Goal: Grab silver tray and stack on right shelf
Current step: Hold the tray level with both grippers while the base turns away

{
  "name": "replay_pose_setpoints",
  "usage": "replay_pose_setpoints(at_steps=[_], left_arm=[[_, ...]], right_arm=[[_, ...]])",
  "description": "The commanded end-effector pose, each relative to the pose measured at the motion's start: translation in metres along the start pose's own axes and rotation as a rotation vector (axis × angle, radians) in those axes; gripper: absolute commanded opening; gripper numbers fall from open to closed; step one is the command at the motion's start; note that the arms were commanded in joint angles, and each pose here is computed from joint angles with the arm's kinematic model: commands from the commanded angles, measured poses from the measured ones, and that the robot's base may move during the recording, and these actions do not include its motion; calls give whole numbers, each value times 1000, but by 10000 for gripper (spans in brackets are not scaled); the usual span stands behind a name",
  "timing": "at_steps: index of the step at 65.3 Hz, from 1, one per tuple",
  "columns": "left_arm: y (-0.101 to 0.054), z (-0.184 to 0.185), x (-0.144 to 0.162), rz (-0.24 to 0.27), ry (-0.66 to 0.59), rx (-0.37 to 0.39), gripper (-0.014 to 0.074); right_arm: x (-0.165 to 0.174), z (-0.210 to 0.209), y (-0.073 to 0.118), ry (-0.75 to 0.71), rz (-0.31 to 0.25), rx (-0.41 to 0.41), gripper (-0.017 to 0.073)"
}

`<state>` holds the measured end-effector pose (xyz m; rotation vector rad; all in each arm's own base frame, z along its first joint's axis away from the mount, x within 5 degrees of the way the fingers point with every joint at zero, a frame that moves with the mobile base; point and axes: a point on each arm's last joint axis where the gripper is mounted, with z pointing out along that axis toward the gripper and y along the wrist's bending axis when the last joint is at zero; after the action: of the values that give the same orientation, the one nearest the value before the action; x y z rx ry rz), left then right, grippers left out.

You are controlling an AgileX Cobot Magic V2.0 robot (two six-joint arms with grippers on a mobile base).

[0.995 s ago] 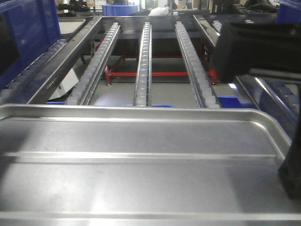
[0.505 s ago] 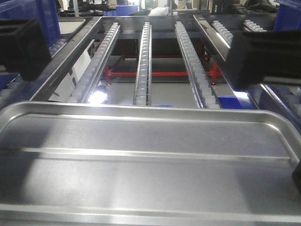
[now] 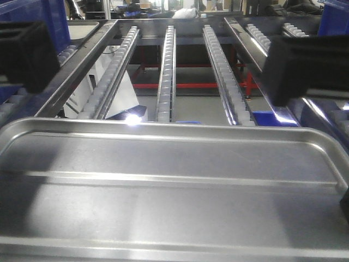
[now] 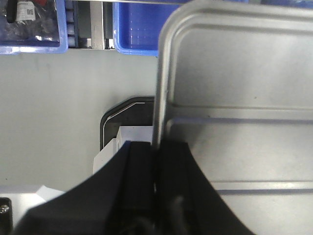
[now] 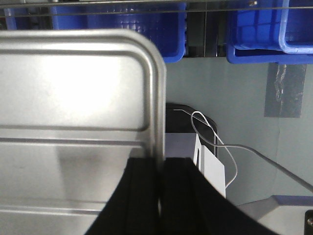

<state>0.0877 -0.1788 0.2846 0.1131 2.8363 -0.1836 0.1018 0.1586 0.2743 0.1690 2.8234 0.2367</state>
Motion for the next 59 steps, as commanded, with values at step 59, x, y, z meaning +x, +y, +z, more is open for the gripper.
replay_pose_setpoints(at_steps=[59], left_arm=[[16, -11, -1, 4, 1, -158, -92]], right_arm=[[-5, -10, -8, -41, -12, 53, 78]])
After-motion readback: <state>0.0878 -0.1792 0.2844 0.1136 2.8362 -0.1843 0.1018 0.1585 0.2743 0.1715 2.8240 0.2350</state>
